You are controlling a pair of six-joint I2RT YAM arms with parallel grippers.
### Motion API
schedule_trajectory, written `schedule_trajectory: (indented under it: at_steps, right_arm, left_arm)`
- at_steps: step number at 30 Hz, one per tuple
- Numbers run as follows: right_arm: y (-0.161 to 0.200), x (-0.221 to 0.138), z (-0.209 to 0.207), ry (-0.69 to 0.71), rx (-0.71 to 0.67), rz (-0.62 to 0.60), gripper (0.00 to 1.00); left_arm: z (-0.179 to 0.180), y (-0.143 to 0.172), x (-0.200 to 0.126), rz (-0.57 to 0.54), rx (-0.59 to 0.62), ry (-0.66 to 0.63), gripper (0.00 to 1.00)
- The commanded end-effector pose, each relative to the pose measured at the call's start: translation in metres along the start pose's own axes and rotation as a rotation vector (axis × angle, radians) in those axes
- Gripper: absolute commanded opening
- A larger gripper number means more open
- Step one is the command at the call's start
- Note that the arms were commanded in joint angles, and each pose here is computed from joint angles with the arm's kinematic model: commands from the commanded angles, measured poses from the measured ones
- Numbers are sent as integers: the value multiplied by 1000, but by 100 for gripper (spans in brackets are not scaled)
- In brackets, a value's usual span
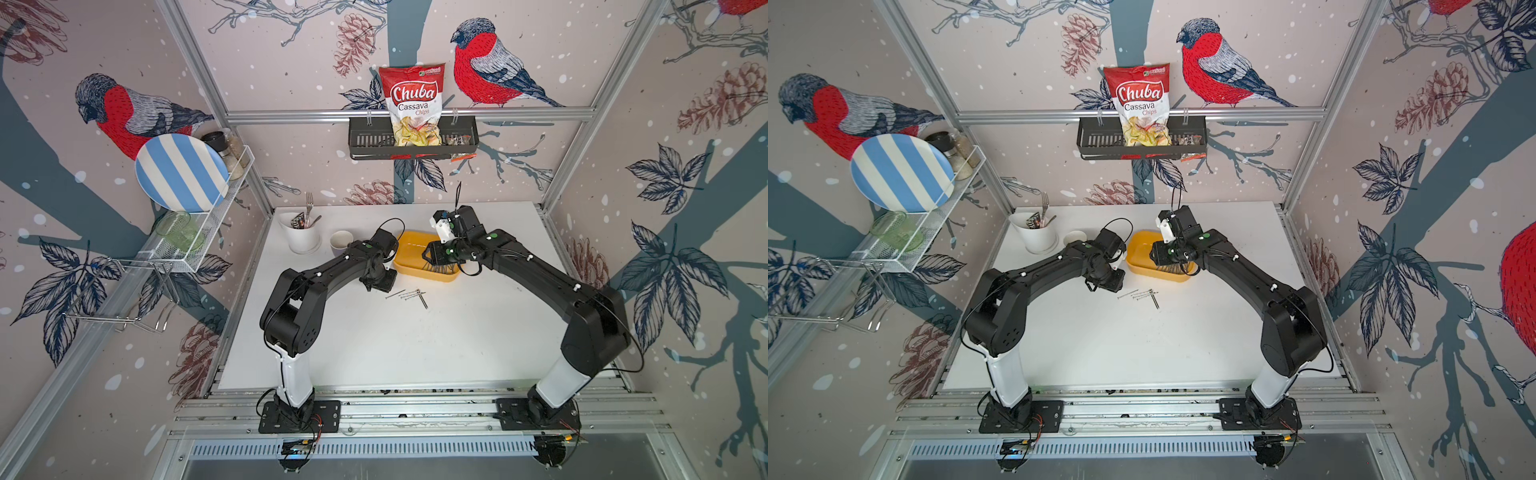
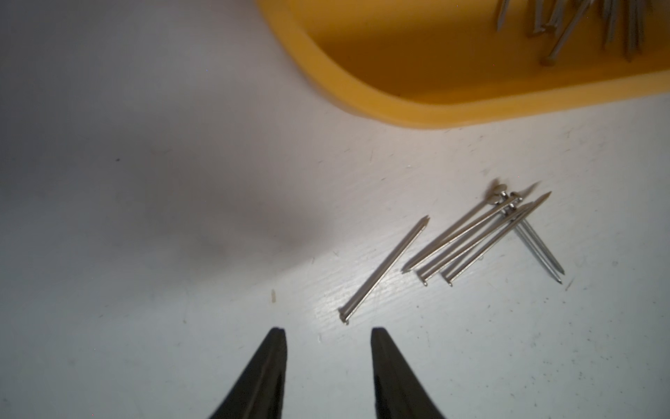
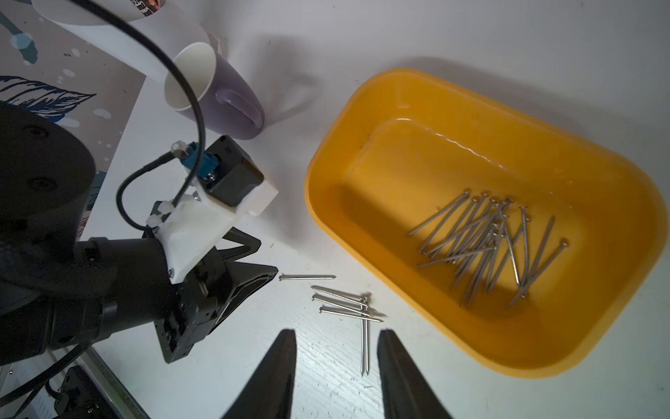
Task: Put the nails on the desktop into the storage box
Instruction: Pick up the nail from the center of the board.
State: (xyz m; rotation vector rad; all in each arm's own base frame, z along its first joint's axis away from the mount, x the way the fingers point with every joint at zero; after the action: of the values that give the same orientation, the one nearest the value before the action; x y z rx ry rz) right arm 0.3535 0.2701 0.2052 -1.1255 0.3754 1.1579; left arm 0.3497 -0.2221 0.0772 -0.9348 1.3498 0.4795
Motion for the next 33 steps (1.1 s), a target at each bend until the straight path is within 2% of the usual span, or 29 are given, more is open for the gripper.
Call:
schedule_trajectory:
  at_steps: [1, 16, 22, 26, 28, 30, 33]
  right_arm:
    - [-1, -7, -8, 11, 21, -14, 43]
    - [0, -13, -18, 12, 46, -36, 45]
    - [0, -9, -19, 14, 46, -36, 45]
    - [1, -6, -19, 6, 51, -32, 46]
    - [1, -4, -20, 3, 51, -31, 46]
    - [1, -3, -19, 0, 50, -33, 46]
    - [0, -2, -18, -5, 48, -33, 46]
  left_arm:
    - [-10, 6, 8, 50, 84, 31, 42]
    - [-10, 29, 44, 185, 122, 37, 40]
    - [-20, 47, 47, 229, 132, 57, 17]
    - [-24, 68, 51, 278, 124, 66, 7]
    - [-26, 76, 50, 294, 114, 68, 6]
    - [-27, 82, 50, 310, 107, 74, 0]
    - [-28, 89, 50, 334, 97, 76, 0]
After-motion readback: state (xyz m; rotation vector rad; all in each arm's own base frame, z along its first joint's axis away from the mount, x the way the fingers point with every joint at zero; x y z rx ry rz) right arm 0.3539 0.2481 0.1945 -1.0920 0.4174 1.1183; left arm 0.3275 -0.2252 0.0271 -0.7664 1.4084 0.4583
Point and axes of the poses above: each gripper's point midway between its finger pads, its own x axis out along the fingers, its own z axis along the line the jaws close on, y = z × x, the point moved 2 cm from there along -x, back along the fingers, and after that the axes turned 12 degrees about x, right-handed, at the moved point
